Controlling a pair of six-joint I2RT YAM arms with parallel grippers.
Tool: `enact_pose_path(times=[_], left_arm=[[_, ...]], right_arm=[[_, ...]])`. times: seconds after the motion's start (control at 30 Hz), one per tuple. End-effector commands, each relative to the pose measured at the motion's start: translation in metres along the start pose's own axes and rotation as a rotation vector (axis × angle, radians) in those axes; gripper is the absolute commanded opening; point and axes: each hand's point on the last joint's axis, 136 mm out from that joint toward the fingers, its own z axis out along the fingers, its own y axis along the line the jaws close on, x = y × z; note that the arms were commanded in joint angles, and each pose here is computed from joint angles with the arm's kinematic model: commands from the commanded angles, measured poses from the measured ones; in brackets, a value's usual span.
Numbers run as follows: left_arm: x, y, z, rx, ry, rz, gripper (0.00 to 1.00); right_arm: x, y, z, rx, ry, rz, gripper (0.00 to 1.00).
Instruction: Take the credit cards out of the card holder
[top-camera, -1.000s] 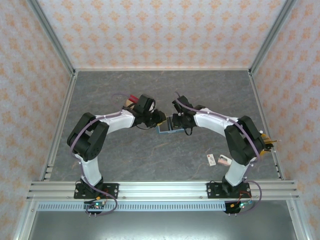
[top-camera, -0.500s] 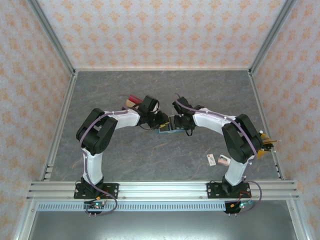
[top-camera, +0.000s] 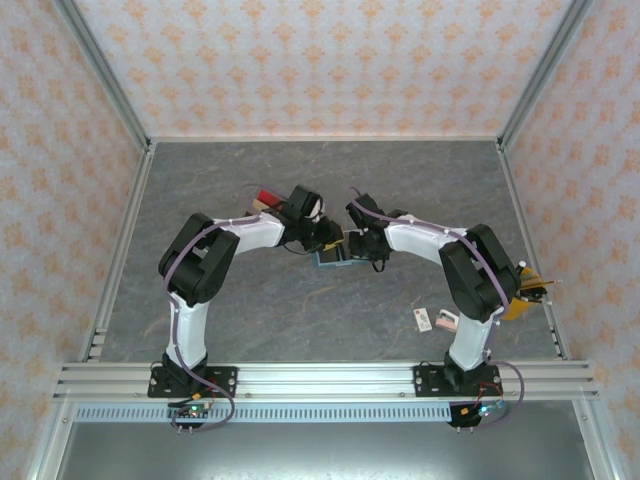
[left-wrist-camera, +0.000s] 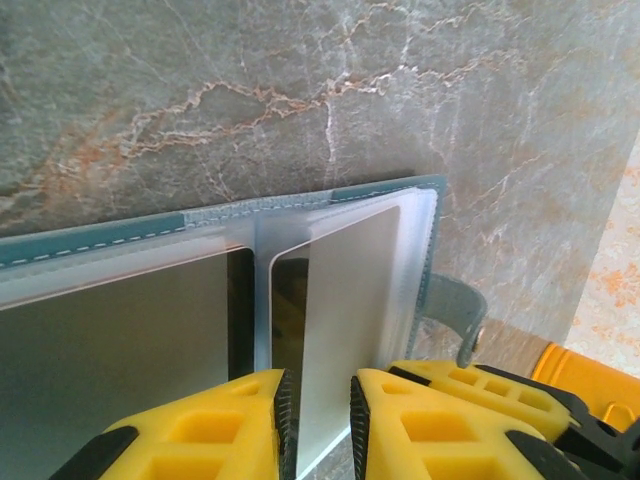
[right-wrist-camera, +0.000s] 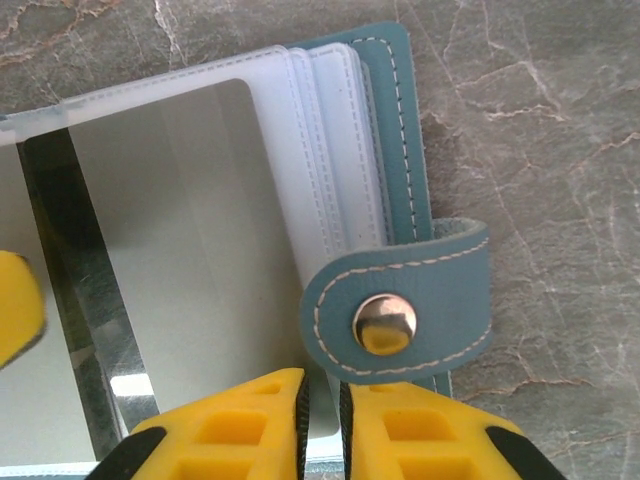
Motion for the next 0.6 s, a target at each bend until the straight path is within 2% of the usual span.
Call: enact_pose_path(times=[0.0,0.57], left_arm=[[0.0076,0.0016,0.0049,-0.025,0.032,0.025,0.26],[0.0065,0.0046,0.0110,-0.048,0.053,0.056,0.26]], right_arm=[[0.0094,-0.0057,0.0087,0.023,0.051,0.000,0.19],[0.0149,-0.0070,0.0133,0.017,0.081,0.004,0.19]])
